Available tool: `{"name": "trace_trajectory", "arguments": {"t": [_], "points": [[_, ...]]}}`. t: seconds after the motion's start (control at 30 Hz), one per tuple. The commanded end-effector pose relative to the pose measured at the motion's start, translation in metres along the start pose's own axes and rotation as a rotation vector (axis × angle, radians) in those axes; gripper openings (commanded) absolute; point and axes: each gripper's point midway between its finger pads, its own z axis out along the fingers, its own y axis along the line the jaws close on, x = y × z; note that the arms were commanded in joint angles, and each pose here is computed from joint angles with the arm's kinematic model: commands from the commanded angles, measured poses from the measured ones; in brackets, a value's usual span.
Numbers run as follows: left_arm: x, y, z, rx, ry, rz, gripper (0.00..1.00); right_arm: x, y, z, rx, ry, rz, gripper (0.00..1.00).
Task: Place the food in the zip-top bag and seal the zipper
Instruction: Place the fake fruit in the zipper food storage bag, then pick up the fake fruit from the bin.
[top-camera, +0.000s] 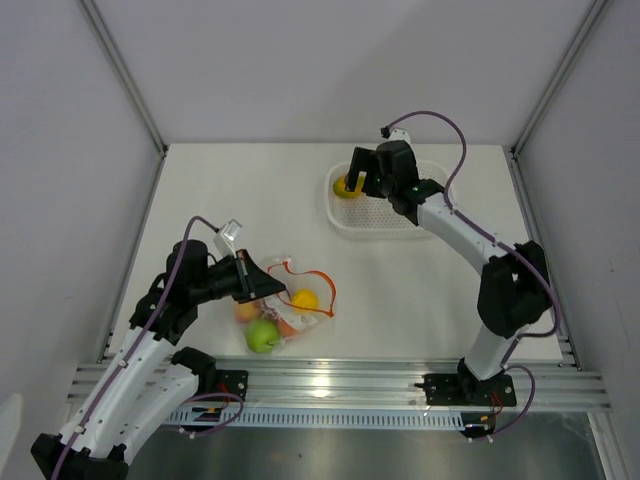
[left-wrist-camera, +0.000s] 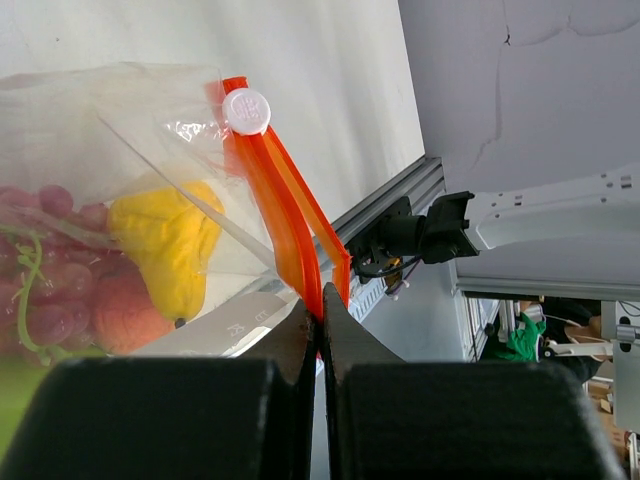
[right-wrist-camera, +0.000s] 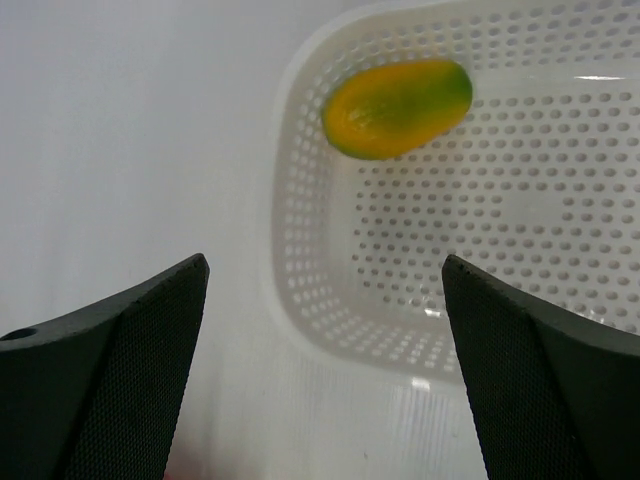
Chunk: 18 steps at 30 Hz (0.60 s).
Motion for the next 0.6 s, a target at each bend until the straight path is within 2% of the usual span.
{"name": "trace_trajectory", "arguments": {"t": [0.0, 0.2, 0.27, 0.57], "points": [[-0.001, -0.003, -0.004, 0.018, -0.019, 0.019, 0.01, -0.02, -0.021, 0.035, 0.056, -0.006, 0.141, 0.99], [0.002, 0.0, -0.003, 0.016, -0.018, 0.009, 0.0, -0.024, -0.035, 0.088, 0.099, 0.015, 0.442, 0.99], [0.002, 0.0, -0.003, 0.013, -0.017, 0.009, 0.01, -0.011, -0.04, 0.107, 0.118, 0.043, 0.546, 0.99], [0.003, 0.0, -0.003, 0.015, -0.017, 0.01, 0.01, 0.015, -0.045, 0.158, 0.119, 0.124, 0.868, 0.99]]}}
